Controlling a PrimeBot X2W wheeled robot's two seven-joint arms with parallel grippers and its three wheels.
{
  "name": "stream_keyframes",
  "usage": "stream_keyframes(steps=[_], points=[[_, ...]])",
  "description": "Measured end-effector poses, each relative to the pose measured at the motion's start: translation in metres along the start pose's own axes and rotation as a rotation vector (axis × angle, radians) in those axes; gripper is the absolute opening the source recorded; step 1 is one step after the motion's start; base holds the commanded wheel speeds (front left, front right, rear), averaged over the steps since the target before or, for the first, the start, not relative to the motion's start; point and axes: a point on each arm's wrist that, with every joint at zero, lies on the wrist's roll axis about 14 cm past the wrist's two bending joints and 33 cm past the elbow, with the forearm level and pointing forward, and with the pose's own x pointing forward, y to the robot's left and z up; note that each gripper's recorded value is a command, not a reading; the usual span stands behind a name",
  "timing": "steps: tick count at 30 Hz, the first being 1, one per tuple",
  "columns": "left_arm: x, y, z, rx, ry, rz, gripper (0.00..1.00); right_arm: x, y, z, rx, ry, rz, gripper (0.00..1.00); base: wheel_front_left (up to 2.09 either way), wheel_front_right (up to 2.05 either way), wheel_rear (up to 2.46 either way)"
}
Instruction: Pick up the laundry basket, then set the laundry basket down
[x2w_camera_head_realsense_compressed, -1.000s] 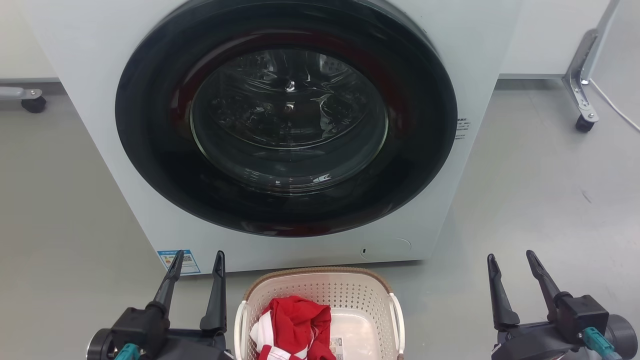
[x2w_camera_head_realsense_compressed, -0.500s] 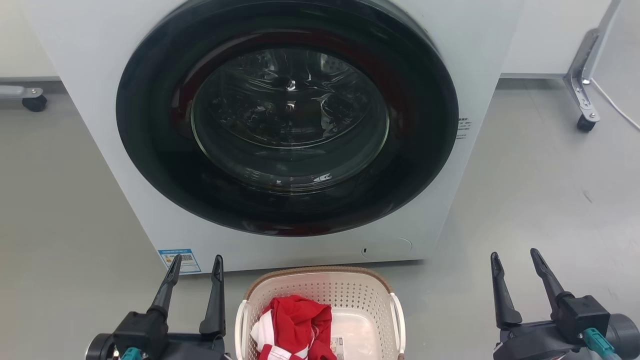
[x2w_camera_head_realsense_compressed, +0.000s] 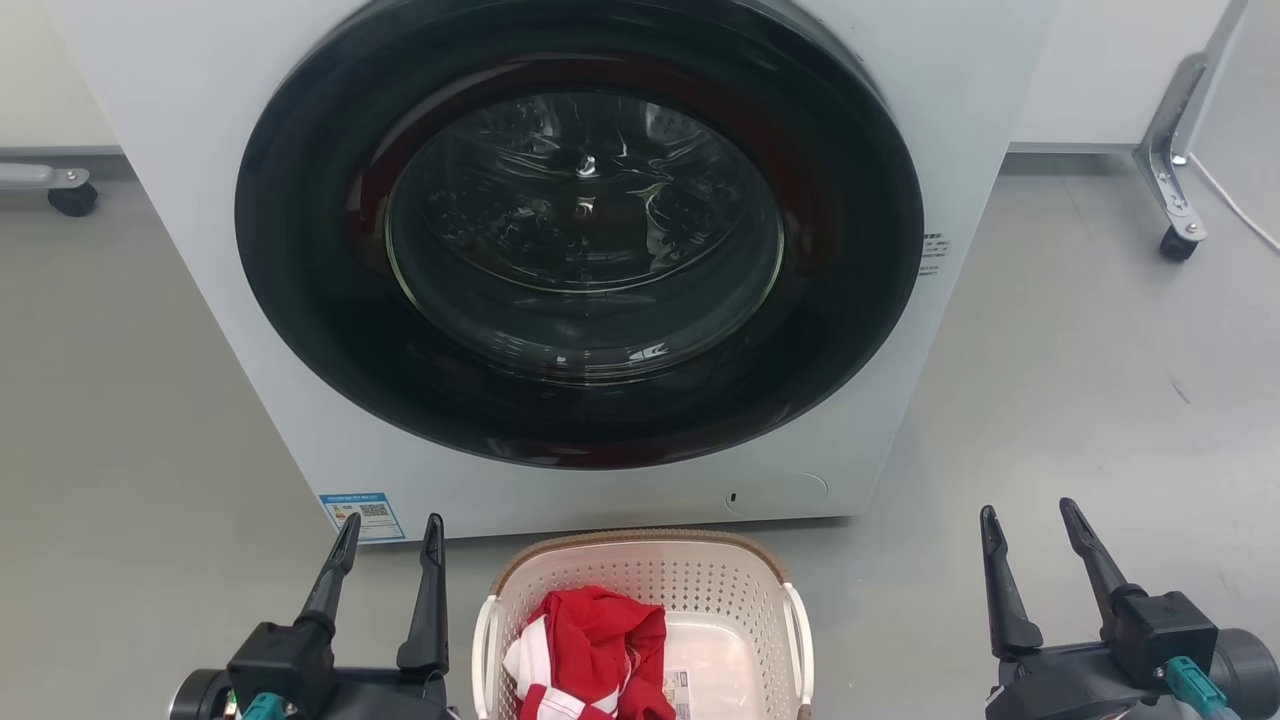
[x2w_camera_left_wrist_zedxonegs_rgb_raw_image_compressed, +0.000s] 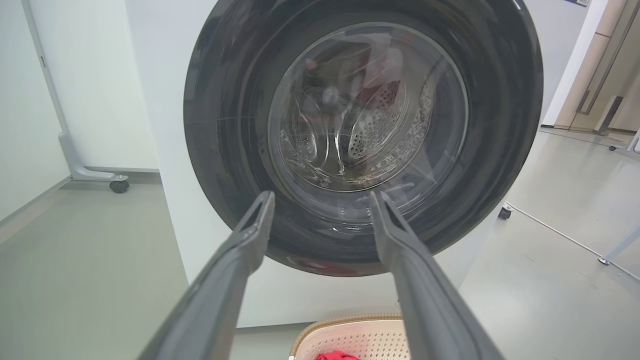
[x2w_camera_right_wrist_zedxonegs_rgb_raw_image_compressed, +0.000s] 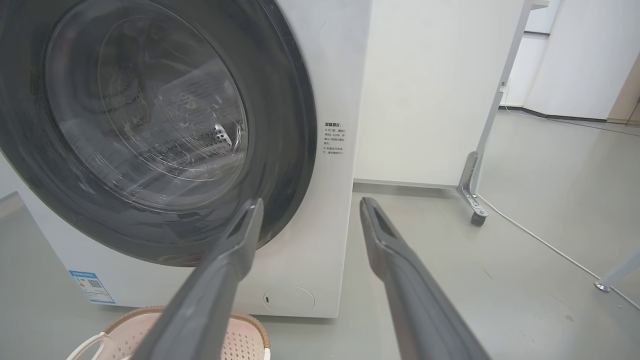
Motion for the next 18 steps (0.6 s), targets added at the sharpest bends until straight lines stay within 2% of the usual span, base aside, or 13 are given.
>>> stream_keyframes(steps=[18], points=[[0.0077, 0.0034, -0.0018, -0.011, -0.001, 0.015, 1.00, 0.0088, -0.0012, -0.0011, -0.001, -0.005, -0.003, 1.00, 0.00, 0.00, 0.00]])
